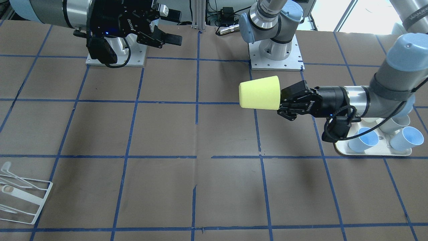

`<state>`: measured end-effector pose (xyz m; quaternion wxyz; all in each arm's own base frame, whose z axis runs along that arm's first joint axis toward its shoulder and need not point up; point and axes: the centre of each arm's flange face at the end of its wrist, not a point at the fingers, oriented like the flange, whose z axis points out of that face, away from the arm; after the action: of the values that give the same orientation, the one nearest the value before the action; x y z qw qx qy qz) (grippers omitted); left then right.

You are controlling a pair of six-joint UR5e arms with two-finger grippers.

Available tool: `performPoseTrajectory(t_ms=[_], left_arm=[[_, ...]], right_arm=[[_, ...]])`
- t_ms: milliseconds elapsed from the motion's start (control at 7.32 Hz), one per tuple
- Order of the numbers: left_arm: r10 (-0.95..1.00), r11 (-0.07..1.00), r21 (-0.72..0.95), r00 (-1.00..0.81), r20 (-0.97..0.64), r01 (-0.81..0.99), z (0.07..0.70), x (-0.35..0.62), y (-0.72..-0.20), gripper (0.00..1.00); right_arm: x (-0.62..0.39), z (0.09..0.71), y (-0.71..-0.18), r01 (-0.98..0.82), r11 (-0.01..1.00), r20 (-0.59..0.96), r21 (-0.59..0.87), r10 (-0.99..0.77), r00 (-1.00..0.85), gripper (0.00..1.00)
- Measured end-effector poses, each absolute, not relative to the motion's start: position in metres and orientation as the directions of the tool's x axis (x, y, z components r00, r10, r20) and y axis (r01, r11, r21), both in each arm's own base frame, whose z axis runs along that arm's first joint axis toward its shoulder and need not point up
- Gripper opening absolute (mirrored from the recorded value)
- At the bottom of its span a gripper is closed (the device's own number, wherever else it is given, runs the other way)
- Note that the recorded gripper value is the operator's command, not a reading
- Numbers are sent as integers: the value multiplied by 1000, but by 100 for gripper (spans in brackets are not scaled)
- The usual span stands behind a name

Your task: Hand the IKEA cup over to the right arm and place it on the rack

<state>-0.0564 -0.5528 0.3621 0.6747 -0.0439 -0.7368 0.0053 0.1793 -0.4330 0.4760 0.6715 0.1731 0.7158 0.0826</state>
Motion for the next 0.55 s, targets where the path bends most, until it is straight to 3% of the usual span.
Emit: performPoseTrajectory(t_ms=[547], left_arm=[[151,987,-146,-80,985,65,393,-99,-505,10]], right_arm=[[178,458,-452,117,921,-928,372,370,41,100]])
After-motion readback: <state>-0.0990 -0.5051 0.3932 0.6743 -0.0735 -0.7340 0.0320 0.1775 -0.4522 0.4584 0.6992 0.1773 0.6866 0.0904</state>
